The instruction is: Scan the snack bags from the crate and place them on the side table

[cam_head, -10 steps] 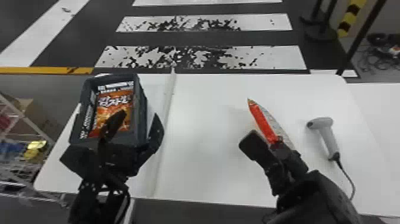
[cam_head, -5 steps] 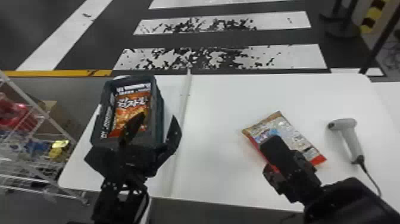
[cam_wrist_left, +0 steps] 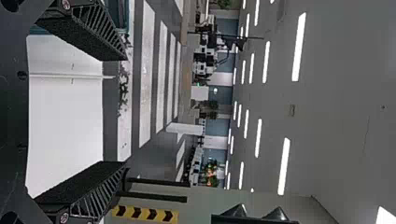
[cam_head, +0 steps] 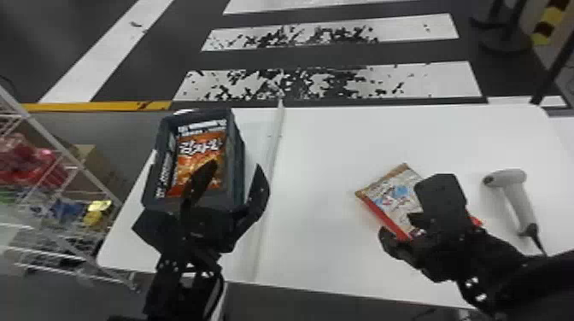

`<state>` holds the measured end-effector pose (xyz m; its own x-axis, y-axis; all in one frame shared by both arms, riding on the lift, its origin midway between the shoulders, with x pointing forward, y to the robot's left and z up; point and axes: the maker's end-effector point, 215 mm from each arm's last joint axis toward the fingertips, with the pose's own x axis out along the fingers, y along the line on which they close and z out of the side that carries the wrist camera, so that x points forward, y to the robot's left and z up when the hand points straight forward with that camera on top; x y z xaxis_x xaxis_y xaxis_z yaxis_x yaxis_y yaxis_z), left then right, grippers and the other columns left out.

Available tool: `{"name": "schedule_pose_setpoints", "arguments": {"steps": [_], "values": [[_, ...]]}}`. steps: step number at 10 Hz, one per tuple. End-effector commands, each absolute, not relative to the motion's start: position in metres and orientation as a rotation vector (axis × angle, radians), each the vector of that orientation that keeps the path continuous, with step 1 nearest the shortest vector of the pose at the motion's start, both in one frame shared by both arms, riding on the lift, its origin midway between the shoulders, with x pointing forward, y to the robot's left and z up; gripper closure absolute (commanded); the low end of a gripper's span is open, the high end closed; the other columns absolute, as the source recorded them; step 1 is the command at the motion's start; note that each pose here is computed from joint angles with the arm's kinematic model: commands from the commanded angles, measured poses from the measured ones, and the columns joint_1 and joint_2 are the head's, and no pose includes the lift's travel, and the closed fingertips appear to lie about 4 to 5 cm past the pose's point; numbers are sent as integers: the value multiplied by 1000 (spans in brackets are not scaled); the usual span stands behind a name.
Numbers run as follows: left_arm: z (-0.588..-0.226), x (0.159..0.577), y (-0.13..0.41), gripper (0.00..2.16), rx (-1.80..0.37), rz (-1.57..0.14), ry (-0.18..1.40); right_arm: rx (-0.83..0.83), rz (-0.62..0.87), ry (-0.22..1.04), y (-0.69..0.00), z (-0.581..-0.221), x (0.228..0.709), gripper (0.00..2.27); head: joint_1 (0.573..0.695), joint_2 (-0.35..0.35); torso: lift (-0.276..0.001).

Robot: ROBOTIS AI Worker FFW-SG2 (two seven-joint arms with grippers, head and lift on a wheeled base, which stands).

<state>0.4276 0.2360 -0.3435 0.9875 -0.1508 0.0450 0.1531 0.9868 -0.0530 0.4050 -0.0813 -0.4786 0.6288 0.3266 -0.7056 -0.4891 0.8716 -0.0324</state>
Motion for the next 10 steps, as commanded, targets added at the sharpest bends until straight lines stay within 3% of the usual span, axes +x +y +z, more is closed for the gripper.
{"name": "schedule_pose_setpoints", "arguments": {"steps": [1, 2, 7, 10], "values": [[-343, 427, 235, 80, -57, -155, -41, -192, 483, 756, -82, -477, 407, 1828, 695, 207, -50], [-343, 427, 235, 80, -59, -154, -41, -207, 484, 760, -86, -480, 410, 2260, 695, 208, -50], [-342, 427, 231, 83, -65, -160, -42, -170, 626, 655, -48, -487, 456, 2260, 695, 222, -50], [-342, 428, 229, 83, -62, -164, -37, -210, 644, 705, -42, -519, 476, 2260, 695, 230, -50]]}}
